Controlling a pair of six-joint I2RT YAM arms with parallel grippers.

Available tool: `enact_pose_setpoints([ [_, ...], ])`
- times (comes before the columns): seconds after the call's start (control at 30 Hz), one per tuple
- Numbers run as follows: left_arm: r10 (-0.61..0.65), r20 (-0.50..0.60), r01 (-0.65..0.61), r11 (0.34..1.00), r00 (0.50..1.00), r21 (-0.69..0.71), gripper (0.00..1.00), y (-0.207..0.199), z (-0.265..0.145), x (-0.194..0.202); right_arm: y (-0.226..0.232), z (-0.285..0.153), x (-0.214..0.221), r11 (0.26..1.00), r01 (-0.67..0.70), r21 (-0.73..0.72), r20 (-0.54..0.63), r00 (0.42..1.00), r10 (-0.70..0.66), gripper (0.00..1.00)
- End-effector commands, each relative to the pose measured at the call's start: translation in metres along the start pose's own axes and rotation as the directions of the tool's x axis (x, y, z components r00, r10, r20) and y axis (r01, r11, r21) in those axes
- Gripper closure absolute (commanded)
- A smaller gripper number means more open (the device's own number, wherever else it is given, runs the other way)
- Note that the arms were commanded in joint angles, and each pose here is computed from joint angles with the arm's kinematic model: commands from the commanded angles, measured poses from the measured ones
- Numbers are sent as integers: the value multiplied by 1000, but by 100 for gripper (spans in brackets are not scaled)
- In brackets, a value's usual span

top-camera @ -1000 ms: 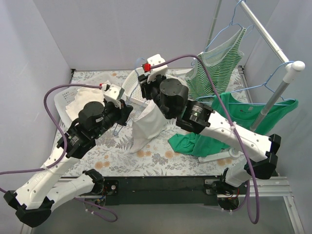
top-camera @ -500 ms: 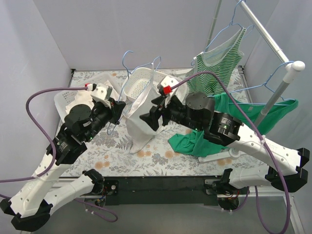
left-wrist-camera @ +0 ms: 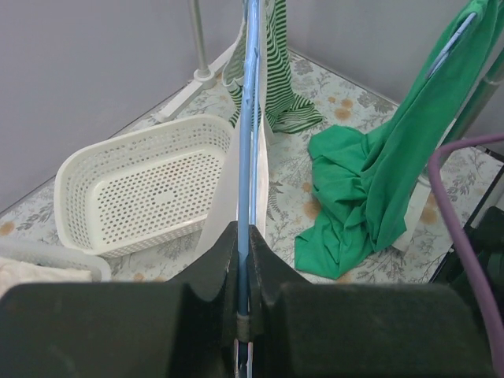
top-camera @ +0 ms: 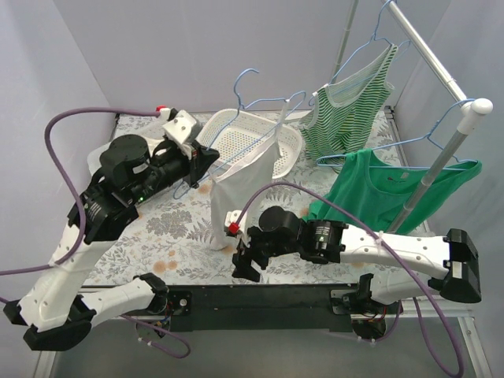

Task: Place the tank top on the hanger

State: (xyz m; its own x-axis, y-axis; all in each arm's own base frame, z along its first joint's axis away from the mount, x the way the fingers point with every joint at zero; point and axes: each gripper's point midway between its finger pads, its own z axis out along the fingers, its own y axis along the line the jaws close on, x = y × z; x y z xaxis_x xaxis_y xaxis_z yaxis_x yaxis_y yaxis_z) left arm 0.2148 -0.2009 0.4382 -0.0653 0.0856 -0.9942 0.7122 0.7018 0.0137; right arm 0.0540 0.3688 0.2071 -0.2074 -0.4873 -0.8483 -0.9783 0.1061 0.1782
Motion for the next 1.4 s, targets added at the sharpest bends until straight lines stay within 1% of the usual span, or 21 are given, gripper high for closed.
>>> enact_pose_setpoints([
  [0.0,73,5,-73,995,997,73,100,-7,22,-18,9,27,4,999,10,-48,40,999,-9,19],
  [0.03,81,33,-84,993,996,82,100,-8,23,-32,10,32,10,999,10,-47,25,1000,-9,19],
  [0.07,83,17,-84,992,996,94,100,-9,36,-30,9,37,15,999,9,-43,10,1000,-8,20],
  [0.13,94,52,-100,985,994,138,100,-16,40,-47,8,51,26,999,7,-41,-26,1000,-8,20],
  [0.2,98,42,-104,983,994,152,100,-17,55,-50,6,59,35,999,1,-37,-51,999,-3,21],
  [0.37,113,77,-126,971,991,203,100,-24,73,-71,1,72,39,1000,0,-24,-55,999,-2,21],
  [0.47,117,67,-129,966,991,226,100,-25,92,-69,-1,78,40,1000,6,-20,-66,998,-7,21],
  [0.5,120,89,-137,964,989,227,100,-26,94,-79,-2,81,42,1000,6,-21,-74,997,-7,21],
  [0.57,119,69,-132,960,991,245,100,-27,113,-74,-2,83,42,1000,7,-21,-78,997,-8,21],
  [0.6,124,93,-143,958,988,247,100,-29,115,-84,-3,85,42,1000,8,-20,-80,997,-9,21],
  [0.67,129,97,-150,955,987,255,100,-31,135,-82,-4,87,43,1000,4,-14,-84,996,-5,21],
  [0.73,140,138,-172,952,981,254,100,-33,144,-94,-4,91,43,1000,0,-15,-73,997,-1,21],
  [0.8,156,119,-183,947,981,266,100,-37,168,-83,-7,94,49,1000,-10,-3,-81,997,10,21],
  [0.83,160,148,-195,946,976,261,100,-38,173,-94,-8,95,50,1000,-10,5,-81,997,10,21],
  [0.87,160,132,-192,941,978,279,100,-44,189,-84,-11,95,52,1000,-12,20,-82,997,14,21],
  [0.93,178,160,-215,940,971,264,100,-48,201,-91,-13,97,54,999,-13,31,-86,996,15,21],
  [0.97,184,169,-226,935,968,274,100,-58,207,-91,-14,98,55,999,-14,35,-88,996,17,21],
  [1.0,187,158,-225,935,970,275,100,-61,221,-83,-14,100,57,999,-15,34,-91,996,18,21],
  [1.07,193,191,-241,933,962,267,100,-70,231,-88,-12,101,56,999,-16,29,-88,996,18,21],
  [1.2,182,209,-238,928,961,288,100,-86,259,-77,-12,105,59,999,-14,37,-95,995,18,22],
  [1.37,170,252,-242,926,953,290,100,-109,278,-79,-14,107,66,998,-13,56,-105,994,19,22],
])
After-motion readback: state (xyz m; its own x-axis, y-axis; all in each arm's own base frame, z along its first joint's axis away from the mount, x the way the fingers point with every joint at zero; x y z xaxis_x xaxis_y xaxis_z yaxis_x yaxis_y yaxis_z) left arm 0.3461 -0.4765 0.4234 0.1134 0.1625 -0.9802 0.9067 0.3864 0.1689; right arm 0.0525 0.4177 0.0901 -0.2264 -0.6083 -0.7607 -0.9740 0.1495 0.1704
